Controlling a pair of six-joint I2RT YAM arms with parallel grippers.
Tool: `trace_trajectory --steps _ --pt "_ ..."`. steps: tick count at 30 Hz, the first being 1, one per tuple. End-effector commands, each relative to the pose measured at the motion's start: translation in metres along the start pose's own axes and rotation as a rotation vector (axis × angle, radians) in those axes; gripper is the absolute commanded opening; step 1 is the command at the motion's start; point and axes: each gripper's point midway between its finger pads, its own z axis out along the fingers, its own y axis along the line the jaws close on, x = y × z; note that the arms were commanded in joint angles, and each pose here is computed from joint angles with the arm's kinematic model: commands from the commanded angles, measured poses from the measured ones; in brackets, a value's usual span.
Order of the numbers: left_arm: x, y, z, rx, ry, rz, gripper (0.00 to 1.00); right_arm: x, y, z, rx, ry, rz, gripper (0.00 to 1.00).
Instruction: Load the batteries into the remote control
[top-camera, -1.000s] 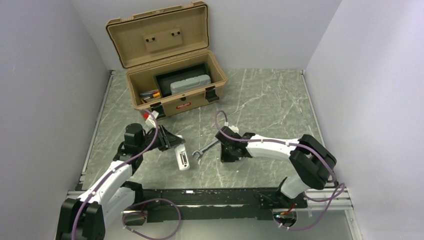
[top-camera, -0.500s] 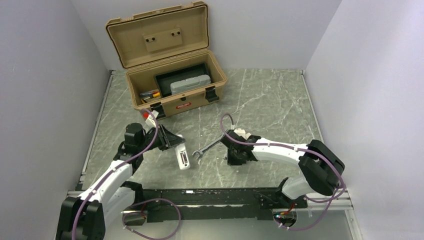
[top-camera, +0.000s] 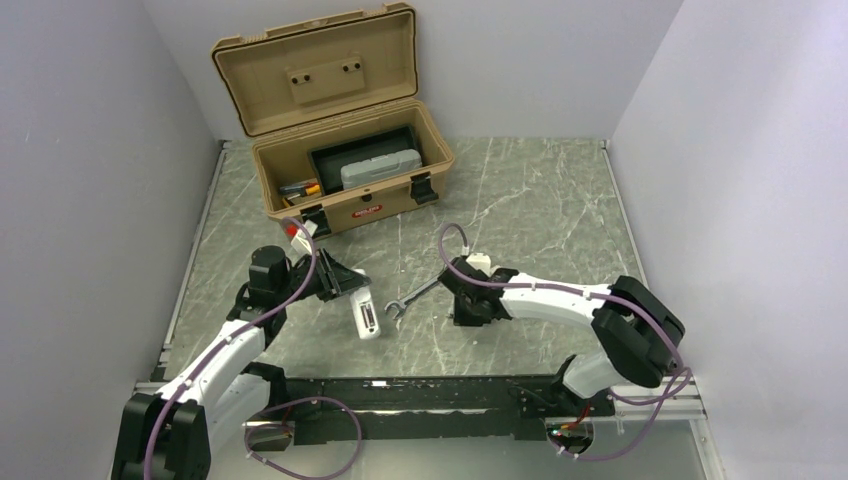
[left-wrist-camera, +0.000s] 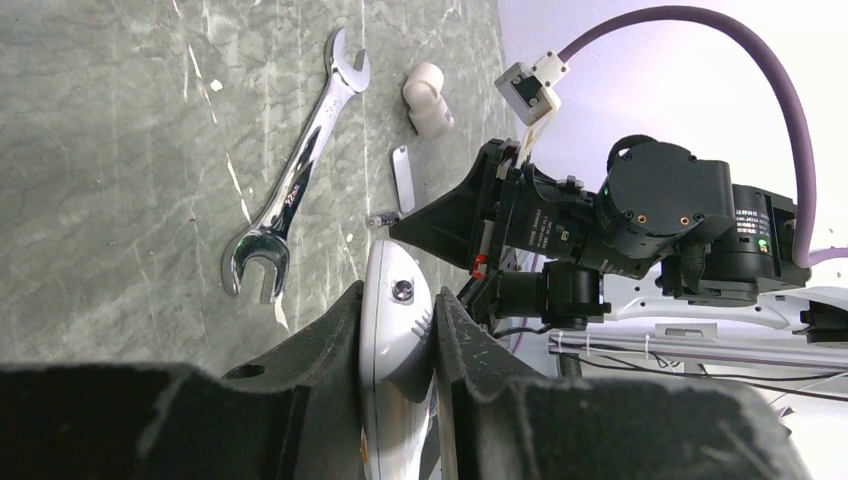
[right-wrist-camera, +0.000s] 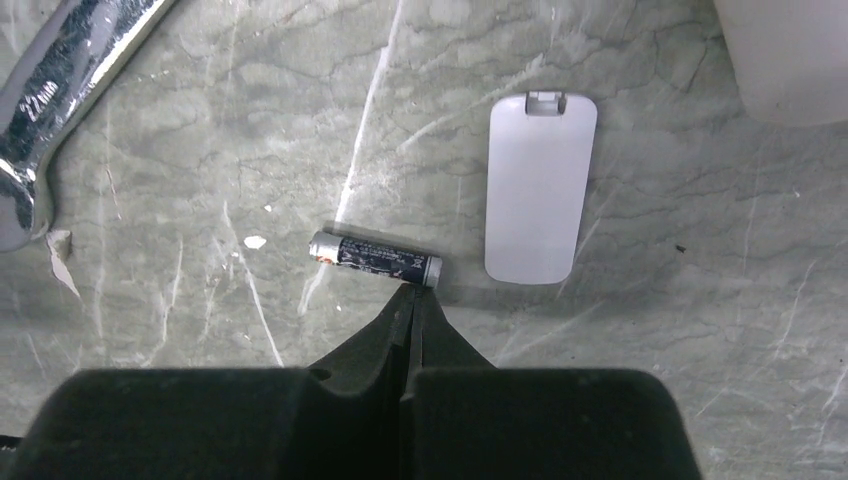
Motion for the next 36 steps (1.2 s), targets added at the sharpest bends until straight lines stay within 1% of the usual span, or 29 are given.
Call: trace_trajectory --steps 1,12,13,14,16,21,26,32,36 --pt "-0.005 -0.009 0.000 0.038 -0.006 0.030 0.00 -0.012 -0.004 0.006 0.051 -0.035 0.009 0.00" --pt "-0.004 -0.006 0.000 0.030 -0.006 0.030 0.00 -0.021 -0.012 0.014 0.125 -0.050 -0.033 0.00" --pt "-0.004 -0.006 0.000 0.030 -0.005 0.029 0.00 -0.028 -0.008 0.004 0.099 -0.083 -0.021 0.00" --pt "-0.003 -0.006 0.000 0.032 -0.004 0.028 0.00 -0.022 -0.015 0.014 0.140 -0.060 -0.035 0.00" --pt "-0.004 -0.006 0.000 0.032 -0.004 0.031 0.00 -0.022 -0.021 0.017 0.166 -0.057 -0.040 0.00" --pt "-0.005 -0.007 0.000 0.030 -0.004 0.033 0.00 -0.027 -0.018 0.021 0.159 -0.069 -0.044 0.00" --pt "-0.004 -0.007 0.000 0.033 -0.002 0.030 0.00 -0.039 -0.012 0.026 0.159 -0.087 -0.048 0.00" --pt "-0.004 -0.007 0.000 0.029 -0.003 0.033 0.00 -0.059 -0.015 0.036 0.222 -0.126 -0.068 0.00" --pt "-0.004 -0.007 -0.001 0.029 -0.002 0.032 0.00 -0.070 -0.009 0.042 0.202 -0.136 -0.064 0.00"
